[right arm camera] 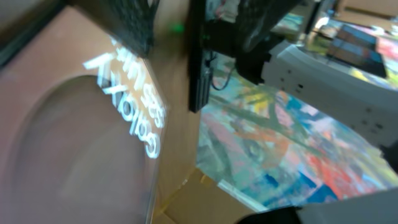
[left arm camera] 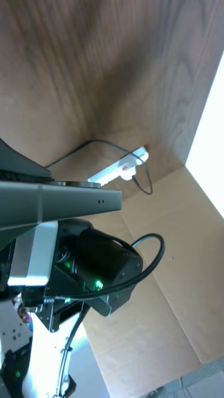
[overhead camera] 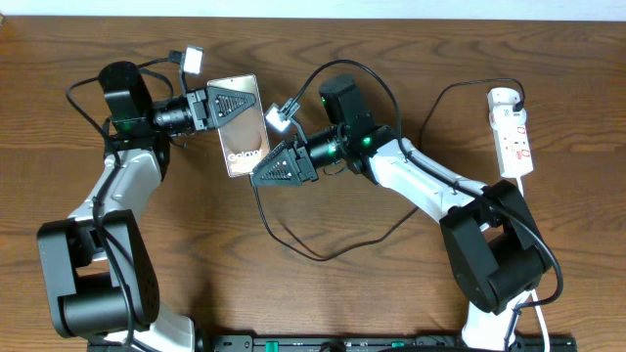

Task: Plug charger to phone and switch on socket
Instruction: 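Open the right gripper and withdraw it from the phone, then lower the phone flat onto the table with the left gripper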

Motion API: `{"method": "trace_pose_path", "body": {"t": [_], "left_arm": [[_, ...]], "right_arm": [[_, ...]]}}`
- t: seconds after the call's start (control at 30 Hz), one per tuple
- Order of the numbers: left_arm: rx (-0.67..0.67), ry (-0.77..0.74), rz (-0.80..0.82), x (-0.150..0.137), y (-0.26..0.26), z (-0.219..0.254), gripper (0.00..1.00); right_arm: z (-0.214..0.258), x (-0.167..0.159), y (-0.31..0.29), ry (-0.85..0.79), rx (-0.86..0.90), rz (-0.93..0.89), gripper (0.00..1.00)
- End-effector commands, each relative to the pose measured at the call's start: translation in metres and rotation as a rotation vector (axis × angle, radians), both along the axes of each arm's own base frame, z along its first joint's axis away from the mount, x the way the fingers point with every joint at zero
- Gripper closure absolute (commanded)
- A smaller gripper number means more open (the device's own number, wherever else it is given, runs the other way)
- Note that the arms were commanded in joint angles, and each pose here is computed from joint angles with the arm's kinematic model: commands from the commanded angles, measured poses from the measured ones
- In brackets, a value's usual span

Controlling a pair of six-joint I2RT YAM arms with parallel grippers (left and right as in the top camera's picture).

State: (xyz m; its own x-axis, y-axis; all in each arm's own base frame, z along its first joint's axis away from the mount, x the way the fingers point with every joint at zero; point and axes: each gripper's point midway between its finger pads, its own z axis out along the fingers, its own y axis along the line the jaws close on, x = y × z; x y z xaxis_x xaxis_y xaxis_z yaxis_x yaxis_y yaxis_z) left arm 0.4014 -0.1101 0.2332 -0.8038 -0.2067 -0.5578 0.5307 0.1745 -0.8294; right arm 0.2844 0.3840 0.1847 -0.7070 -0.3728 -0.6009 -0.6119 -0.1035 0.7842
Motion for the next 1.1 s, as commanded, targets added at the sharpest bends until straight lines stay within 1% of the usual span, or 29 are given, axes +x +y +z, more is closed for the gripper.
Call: {"method": "trace_pose_path", "body": {"t": [0.0, 0.07, 0.1, 0.13, 0.47, 0.8, 0.93, 1.07], "left_arm": [[-0.019, 0.0, -0.055, -0.012, 0.0, 0.011, 0.93], [-0.019, 0.0, -0.049, -0.011, 0.003, 0.011, 0.93], [-0.019, 0.0, -0.044, -0.011, 0.005, 0.011, 0.93], [-0.018, -0.004, -0.035, -0.01, 0.008, 0.011, 0.93], [-0.017, -0.007, 0.02, -0.005, 0.03, 0.011, 0.93], [-0.017, -0.006, 0.087, -0.001, 0.057, 0.01, 0.93], [-0.022, 0.024, 0.135, 0.002, 0.071, 0.007, 0.93], [-0.013, 0.126, 0.266, 0.014, 0.091, -0.012, 0.93]], "right_arm": [[0.0, 0.009, 0.001, -0.024, -0.016, -0.041, 0.36], [0.001, 0.009, 0.001, -0.023, -0.015, -0.038, 0.18], [0.001, 0.009, 0.001, -0.022, -0.014, -0.037, 0.11], [0.002, 0.008, 0.001, -0.02, -0.01, -0.031, 0.01], [0.009, 0.005, -0.007, -0.017, 0.033, 0.012, 0.01], [0.01, 0.018, -0.019, -0.011, 0.038, -0.019, 0.01], [-0.002, 0.037, -0.025, 0.027, -0.039, -0.122, 0.01], [-0.02, 0.054, -0.036, 0.085, -0.138, -0.23, 0.01]]}}
